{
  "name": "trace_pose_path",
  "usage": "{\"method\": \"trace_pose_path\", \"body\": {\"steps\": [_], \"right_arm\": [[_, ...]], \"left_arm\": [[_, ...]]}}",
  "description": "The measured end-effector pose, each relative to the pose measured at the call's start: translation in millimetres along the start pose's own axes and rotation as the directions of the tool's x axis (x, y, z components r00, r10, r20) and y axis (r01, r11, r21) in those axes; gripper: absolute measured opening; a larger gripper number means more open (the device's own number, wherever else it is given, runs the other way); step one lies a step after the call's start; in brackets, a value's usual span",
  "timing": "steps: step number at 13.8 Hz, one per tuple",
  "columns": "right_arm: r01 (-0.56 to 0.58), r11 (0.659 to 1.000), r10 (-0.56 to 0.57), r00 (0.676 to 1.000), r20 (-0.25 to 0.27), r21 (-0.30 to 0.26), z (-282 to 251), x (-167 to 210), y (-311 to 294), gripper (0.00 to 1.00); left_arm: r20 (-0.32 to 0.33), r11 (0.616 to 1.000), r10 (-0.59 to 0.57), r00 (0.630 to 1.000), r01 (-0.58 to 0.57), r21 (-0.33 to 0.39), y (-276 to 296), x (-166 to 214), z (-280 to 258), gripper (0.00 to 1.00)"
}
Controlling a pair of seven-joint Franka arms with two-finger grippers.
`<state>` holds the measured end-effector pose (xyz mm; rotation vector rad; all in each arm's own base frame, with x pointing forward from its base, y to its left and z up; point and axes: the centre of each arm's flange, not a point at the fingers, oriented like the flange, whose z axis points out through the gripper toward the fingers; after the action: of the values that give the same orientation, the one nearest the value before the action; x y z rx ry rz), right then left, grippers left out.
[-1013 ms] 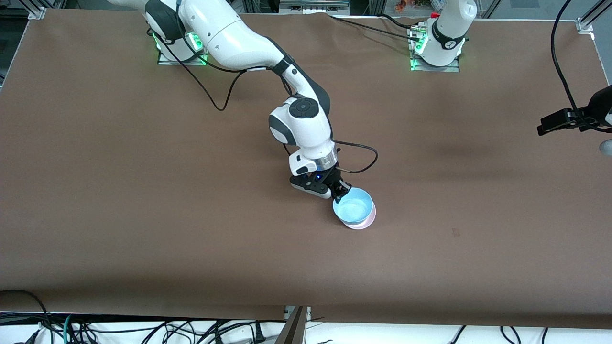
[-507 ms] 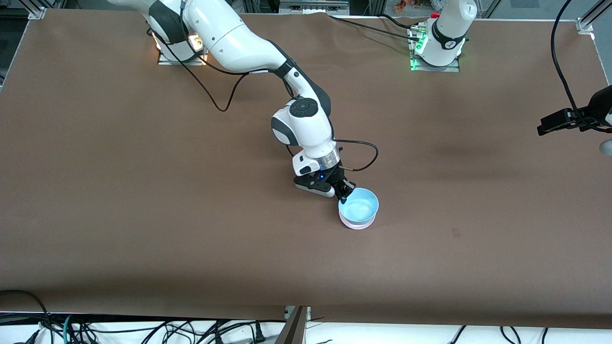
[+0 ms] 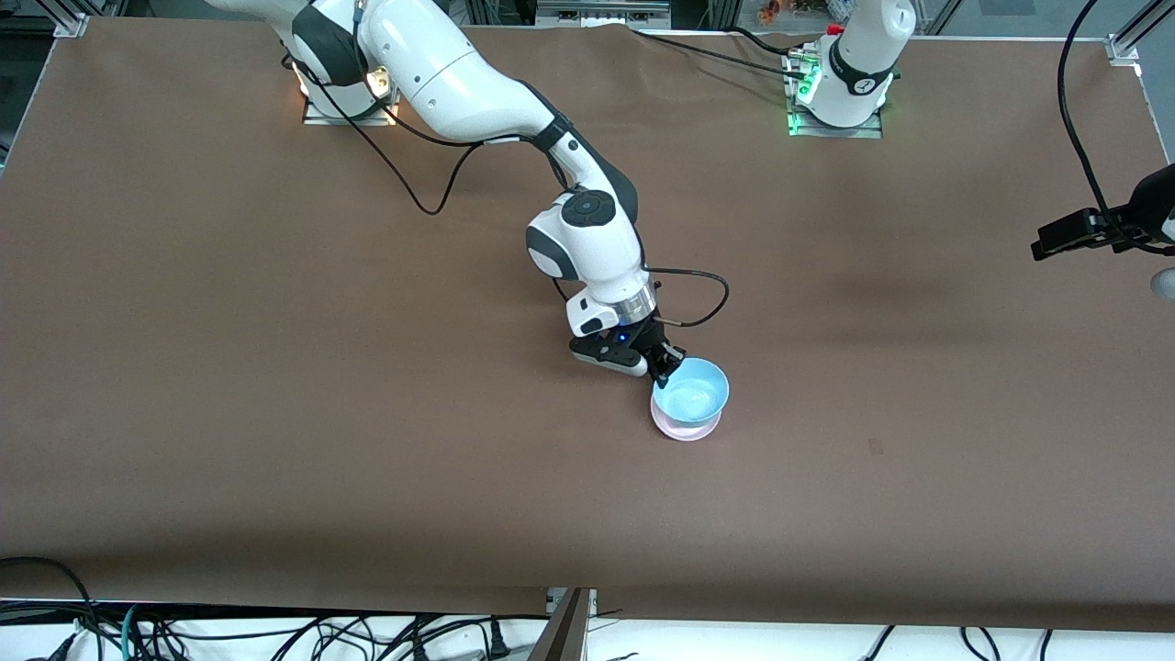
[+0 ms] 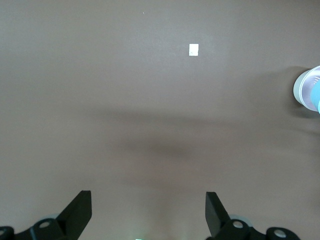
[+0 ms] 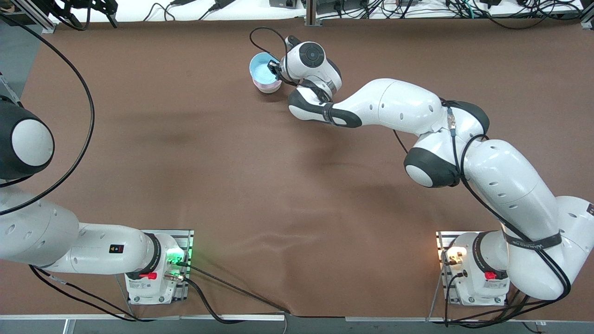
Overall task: Stack pink and blue bowls on white bowl
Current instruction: 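Lower the blue bowl into the pink bowl with the right gripper, then open the right gripper to release the blue bowl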
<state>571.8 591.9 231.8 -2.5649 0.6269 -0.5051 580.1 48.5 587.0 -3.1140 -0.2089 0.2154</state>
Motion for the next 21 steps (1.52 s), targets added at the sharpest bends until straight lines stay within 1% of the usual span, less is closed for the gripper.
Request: {"method": "trace_pose_path", "body": {"steps": [6,10,12,13,14,15,17,21], "right_arm": [[0.007,1.000,-0.007,1.000,-0.008,-0.003,12.4,0.0,9.9,0.03],[0.037,0.999,-0.037,0.999,-0.017,-0.004,13.9,3.3,11.9,0.03],[0.045,0.999,-0.046,0.999,-0.020,-0.004,13.9,4.8,12.2,0.06],[0.047,0.999,-0.047,0.999,-0.022,-0.004,13.7,5.4,12.2,0.13],[0.048,0.999,-0.048,0.999,-0.023,-0.003,13.5,5.9,12.0,0.24],[0.048,0.999,-0.048,0.999,-0.024,-0.003,13.4,6.7,12.0,0.28],[0.048,0.999,-0.048,0.998,-0.026,-0.001,12.6,8.2,11.3,0.30],[0.041,0.999,-0.041,0.999,-0.031,-0.002,11.0,15.3,10.8,0.30]], "left_arm": [[0.000,1.000,0.000,1.000,0.000,0.000,-0.3,0.0,0.0,1.00],[0.001,1.000,-0.002,1.000,0.002,0.000,-1.1,0.4,0.5,1.00],[0.002,1.000,-0.003,1.000,0.003,0.000,-1.5,0.6,0.8,1.00],[0.002,1.000,-0.003,1.000,0.003,0.000,-1.6,0.7,1.0,1.00],[0.002,1.000,-0.003,1.000,0.003,0.000,-1.6,0.8,1.1,1.00],[0.002,1.000,-0.003,1.000,0.003,0.000,-1.7,0.9,1.3,1.00],[0.003,1.000,-0.004,1.000,0.004,0.000,-2.0,1.1,1.6,1.00],[0.004,1.000,-0.004,1.000,0.004,0.000,-2.0,1.3,1.9,1.00]]}}
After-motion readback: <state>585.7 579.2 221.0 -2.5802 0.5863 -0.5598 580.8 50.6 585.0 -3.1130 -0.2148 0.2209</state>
